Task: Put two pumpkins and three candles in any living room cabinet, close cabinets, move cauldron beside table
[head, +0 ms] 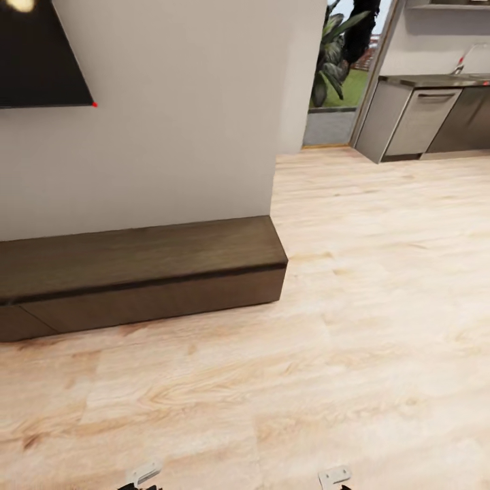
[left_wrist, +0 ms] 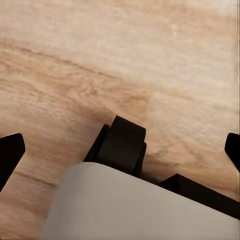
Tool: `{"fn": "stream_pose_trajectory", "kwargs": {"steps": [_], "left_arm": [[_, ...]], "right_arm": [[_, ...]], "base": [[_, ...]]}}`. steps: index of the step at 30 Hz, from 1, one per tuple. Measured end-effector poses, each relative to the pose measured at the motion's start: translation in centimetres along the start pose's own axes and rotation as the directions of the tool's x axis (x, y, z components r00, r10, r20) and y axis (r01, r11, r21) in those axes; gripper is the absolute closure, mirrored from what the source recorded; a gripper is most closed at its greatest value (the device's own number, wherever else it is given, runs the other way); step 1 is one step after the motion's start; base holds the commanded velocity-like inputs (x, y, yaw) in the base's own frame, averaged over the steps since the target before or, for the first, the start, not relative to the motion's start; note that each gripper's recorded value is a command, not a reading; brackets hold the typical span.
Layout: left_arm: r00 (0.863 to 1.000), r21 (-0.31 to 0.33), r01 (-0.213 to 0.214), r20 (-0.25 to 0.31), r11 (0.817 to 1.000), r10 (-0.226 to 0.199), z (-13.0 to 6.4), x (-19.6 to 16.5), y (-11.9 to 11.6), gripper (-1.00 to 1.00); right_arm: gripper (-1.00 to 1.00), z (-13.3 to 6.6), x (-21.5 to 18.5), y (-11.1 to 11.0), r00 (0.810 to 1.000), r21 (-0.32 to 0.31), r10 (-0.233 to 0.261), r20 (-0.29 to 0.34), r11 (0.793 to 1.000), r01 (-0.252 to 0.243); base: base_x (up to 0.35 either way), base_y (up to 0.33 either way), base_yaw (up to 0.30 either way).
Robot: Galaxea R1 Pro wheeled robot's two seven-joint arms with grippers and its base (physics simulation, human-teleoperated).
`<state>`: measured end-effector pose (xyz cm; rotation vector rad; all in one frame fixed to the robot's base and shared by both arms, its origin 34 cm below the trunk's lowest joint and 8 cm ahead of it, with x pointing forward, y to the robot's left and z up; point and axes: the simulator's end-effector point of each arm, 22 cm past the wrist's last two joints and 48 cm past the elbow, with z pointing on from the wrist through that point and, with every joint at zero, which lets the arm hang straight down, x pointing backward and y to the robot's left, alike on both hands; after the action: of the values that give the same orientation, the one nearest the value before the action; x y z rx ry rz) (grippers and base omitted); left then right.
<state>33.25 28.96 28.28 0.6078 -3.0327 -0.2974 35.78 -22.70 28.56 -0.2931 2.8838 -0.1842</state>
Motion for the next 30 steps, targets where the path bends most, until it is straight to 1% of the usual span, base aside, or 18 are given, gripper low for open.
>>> {"fn": "stream_pose_trajectory", "kwargs": {"steps": [4,9,19,28,29,30], "left_arm": [[1.000,0.000,0.000,0.000,1.000,0.000,-0.01,-0.02,0.02,-1.00],[1.000,0.000,0.001,0.004,1.000,-0.001,-0.06,-0.18,0.07,-1.00],[1.000,0.003,0.002,0.008,1.000,-0.002,-0.21,-0.29,0.04,-1.00],[1.000,0.002,0.000,0.006,1.000,0.000,-0.19,-0.06,0.14,-1.00],[1.000,0.002,0.000,0.006,1.000,0.000,-0.19,-0.06,0.14,-1.00],[1.000,-0.009,-0.009,0.015,1.000,0.009,-0.10,-0.21,0.67,-1.00]], "right_arm": [[-1.00,-0.01,-0.05,0.03,1.000,0.000,0.000,0.001,1.000,0.000],[-1.00,-0.06,-0.17,0.07,1.000,-0.001,0.000,0.004,1.000,0.000],[-1.00,-0.15,-0.48,0.00,1.000,0.001,0.000,0.011,1.000,0.000],[-1.00,-0.12,-0.35,-0.40,1.000,0.006,0.001,0.008,1.000,-0.001],[-1.00,-0.12,-0.32,-0.40,1.000,0.006,0.000,0.007,1.000,0.000],[-1.00,-0.04,-0.50,-0.66,1.000,0.007,0.010,0.008,1.000,-0.010]], "base": [[0.113,-0.209,0.288],[0.152,-0.033,0.283],[0.297,-0.001,0.275],[0.334,0.000,0.034],[0.000,0.000,0.000],[0.000,0.000,0.000]]}}
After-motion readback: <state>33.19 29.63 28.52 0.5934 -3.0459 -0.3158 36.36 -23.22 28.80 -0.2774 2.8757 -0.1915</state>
